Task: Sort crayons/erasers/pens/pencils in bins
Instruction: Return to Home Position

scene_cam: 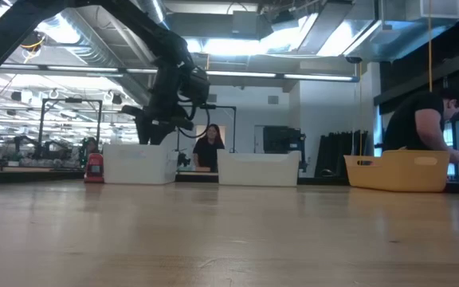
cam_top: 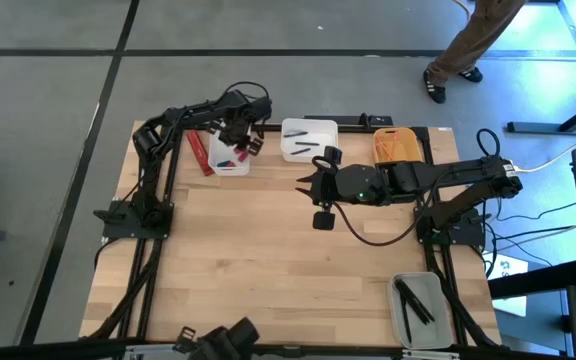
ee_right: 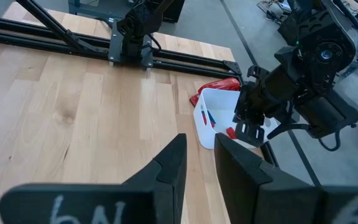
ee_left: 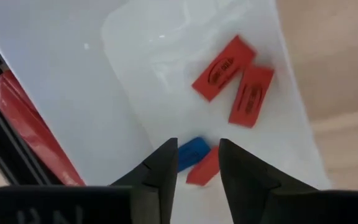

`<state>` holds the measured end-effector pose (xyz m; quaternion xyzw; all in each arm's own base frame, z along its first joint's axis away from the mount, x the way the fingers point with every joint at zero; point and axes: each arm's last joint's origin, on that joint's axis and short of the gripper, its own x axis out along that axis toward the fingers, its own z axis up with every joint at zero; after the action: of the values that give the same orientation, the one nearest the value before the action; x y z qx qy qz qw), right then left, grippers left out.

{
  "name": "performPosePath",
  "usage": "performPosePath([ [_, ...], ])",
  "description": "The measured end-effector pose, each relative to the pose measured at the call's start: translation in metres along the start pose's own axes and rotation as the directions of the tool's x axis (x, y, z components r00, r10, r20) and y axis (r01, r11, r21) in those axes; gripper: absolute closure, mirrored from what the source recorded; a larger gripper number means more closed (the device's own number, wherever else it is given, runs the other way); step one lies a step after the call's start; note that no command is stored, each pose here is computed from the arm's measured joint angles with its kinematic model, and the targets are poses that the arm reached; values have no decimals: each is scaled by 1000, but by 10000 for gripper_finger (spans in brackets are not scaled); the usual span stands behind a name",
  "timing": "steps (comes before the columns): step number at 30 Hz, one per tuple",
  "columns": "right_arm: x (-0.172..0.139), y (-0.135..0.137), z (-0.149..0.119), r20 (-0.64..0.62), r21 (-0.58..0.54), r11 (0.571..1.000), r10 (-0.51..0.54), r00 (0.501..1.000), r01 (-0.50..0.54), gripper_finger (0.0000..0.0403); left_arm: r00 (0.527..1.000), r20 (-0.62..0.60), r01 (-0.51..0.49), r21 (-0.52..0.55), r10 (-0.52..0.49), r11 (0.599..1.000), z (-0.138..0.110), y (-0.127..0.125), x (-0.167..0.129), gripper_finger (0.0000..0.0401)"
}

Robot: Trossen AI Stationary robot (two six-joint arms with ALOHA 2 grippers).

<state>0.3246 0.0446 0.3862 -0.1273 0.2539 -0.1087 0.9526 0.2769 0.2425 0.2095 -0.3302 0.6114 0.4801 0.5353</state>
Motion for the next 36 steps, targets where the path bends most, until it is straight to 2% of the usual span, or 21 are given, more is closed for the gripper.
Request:
performPosePath([
  [5,0,0,0,-1,24,1000,-10,1000,10,323,998,-61,-14,62,17,998,-8,3,-4,333],
  [10,-17,-11,3,-55,75,992,-100,994,104,382,991,-126,-19,175,41,984,-23,3,-15,393],
  [14,-48,-26,11,-100,148,982,-105,989,119,394,998,-43,-24,266,36,964,-44,-3,-42,397],
  [17,-68,-30,12,-130,178,979,-75,989,98,398,998,61,12,319,-33,948,-68,-11,-72,400],
  [19,-82,-30,11,-144,168,985,-16,990,41,399,986,135,41,350,-94,936,-87,-13,-93,400],
  [22,-101,-30,5,-163,180,982,92,982,-62,399,950,235,107,372,-205,922,-119,-13,-125,401],
  [26,-132,-34,3,-101,217,963,185,977,-160,400,892,321,181,391,-318,902,-162,-1,-159,401],
  [31,-166,-44,-4,-15,219,951,226,974,-217,401,781,475,226,392,-406,892,-208,15,-189,401],
  [36,-184,-51,-34,45,285,934,212,976,-216,401,660,585,258,413,-472,873,-247,36,-207,401],
])
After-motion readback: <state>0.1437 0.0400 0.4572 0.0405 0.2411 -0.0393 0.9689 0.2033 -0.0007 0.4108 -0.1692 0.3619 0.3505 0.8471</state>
